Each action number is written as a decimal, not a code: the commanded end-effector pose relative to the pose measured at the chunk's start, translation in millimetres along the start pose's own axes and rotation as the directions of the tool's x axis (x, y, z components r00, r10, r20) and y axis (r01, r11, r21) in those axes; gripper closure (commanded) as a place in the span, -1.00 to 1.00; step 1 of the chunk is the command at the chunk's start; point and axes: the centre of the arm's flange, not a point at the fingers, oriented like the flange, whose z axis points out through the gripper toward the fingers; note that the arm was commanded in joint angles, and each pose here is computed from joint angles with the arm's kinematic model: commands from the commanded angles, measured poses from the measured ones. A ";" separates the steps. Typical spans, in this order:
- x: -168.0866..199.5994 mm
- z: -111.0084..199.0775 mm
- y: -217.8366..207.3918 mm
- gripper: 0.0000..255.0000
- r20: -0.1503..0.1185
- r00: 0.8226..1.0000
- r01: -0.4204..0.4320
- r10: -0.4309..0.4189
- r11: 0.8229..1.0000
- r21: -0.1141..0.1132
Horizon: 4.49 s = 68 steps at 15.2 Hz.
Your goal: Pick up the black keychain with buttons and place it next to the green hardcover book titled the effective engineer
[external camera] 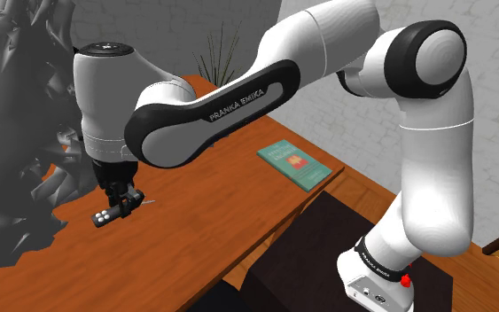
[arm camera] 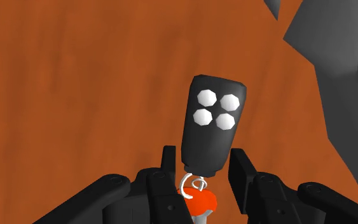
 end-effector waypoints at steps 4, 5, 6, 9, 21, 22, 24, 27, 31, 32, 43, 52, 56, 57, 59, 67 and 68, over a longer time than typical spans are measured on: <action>0.2 0.3 -0.1 1.00 0.000 1.000 0.000 0.000 1.000 0.000; -0.5 0.3 -0.6 1.00 0.000 1.000 0.000 0.000 1.000 0.000; -0.9 -5.0 -0.9 1.00 0.000 1.000 0.000 0.000 1.000 0.000; -2.0 -20.8 -1.8 1.00 0.000 1.000 0.000 0.000 1.000 0.000; -6.3 -83.9 -5.3 1.00 0.000 1.000 0.000 0.000 1.000 0.000; -6.6 -88.3 -5.5 1.00 0.000 1.000 0.000 0.000 1.000 0.000; 19.5 -90.3 -2.5 1.00 0.000 1.000 0.000 0.000 1.000 0.000; 58.7 -93.3 2.2 1.00 0.000 1.000 0.000 0.000 1.000 0.000; 111.0 -97.3 8.4 1.00 0.000 1.000 0.000 0.000 1.000 0.000; 124.1 -98.3 9.9 1.00 0.000 1.000 0.000 0.000 1.000 0.000; 267.9 -109.3 26.9 1.00 0.000 1.000 0.000 0.000 1.000 0.000; 385.5 -118.3 40.8 1.00 0.000 1.000 0.000 0.000 1.000 0.000; 437.8 -122.3 47.0 1.00 0.000 1.000 0.000 0.000 1.000 0.000; 450.8 -123.3 48.5 1.00 0.000 1.000 0.000 0.000 1.000 0.000; 477.0 -125.3 51.6 1.00 0.000 1.000 0.000 0.000 1.000 0.000; 516.2 -101.9 57.5 1.00 0.000 1.000 0.000 0.000 1.000 0.000; 516.5 -96.6 57.8 1.00 0.000 1.000 0.000 0.000 1.000 0.000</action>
